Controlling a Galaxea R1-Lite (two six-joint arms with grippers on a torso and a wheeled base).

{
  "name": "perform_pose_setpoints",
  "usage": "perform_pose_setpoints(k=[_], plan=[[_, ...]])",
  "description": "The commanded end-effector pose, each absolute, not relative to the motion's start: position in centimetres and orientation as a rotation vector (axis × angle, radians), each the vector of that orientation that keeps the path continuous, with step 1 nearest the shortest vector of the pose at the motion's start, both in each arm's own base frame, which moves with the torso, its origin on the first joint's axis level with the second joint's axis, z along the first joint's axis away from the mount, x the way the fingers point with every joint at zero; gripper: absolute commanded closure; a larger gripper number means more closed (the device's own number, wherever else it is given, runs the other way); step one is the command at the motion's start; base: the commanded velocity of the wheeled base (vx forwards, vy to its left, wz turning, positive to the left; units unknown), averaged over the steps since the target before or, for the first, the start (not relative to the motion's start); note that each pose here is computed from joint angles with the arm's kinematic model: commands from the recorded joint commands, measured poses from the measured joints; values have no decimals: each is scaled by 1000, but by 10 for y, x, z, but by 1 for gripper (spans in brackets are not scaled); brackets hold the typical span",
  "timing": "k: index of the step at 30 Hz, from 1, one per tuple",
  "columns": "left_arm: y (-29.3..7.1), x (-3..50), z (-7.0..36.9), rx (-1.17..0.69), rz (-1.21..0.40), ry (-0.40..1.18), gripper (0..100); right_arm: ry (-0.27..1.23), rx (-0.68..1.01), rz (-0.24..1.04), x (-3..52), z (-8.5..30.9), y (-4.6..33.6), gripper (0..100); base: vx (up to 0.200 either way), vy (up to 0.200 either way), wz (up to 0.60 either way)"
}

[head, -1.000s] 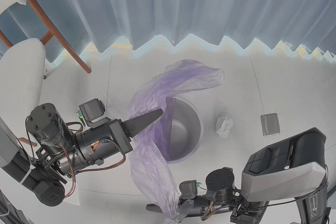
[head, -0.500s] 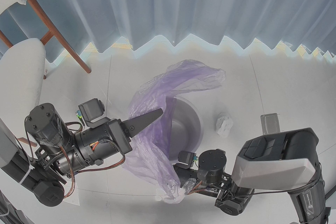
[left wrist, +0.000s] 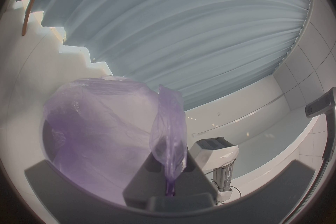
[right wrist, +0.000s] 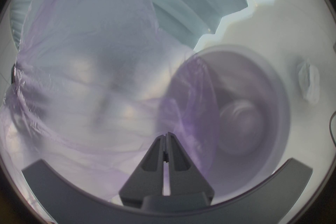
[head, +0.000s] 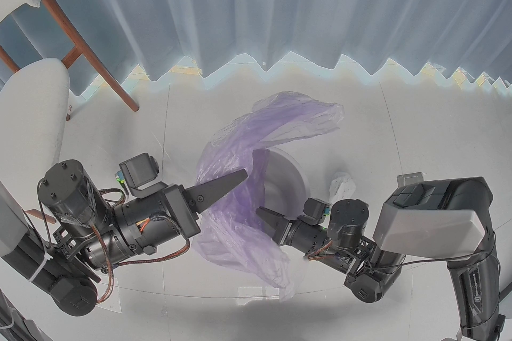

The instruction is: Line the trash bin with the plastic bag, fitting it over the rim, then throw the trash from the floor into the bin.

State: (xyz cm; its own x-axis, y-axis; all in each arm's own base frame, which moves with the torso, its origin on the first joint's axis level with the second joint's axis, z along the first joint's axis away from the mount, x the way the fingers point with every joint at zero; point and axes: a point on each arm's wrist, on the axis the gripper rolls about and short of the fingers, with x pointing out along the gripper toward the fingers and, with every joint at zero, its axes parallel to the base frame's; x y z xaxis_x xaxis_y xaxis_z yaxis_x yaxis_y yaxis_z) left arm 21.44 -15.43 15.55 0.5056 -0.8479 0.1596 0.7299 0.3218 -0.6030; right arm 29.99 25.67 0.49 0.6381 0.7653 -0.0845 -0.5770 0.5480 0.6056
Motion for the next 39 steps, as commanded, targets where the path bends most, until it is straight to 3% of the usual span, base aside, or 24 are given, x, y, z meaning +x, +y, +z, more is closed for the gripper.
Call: perform_pose_setpoints(k=[1, 7, 14, 22, 26, 33, 39], plan=[[-157, 217, 142, -677, -1027, 252, 100, 296, 535, 771, 312, 11, 240, 100, 0, 0, 0], [-161, 219, 137, -676, -1029, 274, 100, 273, 529, 732, 308, 29, 220, 100, 0, 0, 0], [-159, 216, 149, -679, -1046, 227, 100, 589, 438, 814, 239, -9, 216, 100, 0, 0, 0], [-159, 215, 153, -680, -1054, 214, 100, 777, 333, 872, 203, -66, 244, 100, 0, 0, 0], [-159, 214, 153, -680, -1057, 211, 100, 773, 335, 924, 195, -69, 260, 100, 0, 0, 0], [-160, 209, 157, -681, -1075, 202, 100, 735, 492, 969, 203, -70, 302, 100, 0, 0, 0], [-161, 208, 158, -685, -1079, 207, 100, 533, 655, 927, 241, -46, 332, 100, 0, 0, 0]])
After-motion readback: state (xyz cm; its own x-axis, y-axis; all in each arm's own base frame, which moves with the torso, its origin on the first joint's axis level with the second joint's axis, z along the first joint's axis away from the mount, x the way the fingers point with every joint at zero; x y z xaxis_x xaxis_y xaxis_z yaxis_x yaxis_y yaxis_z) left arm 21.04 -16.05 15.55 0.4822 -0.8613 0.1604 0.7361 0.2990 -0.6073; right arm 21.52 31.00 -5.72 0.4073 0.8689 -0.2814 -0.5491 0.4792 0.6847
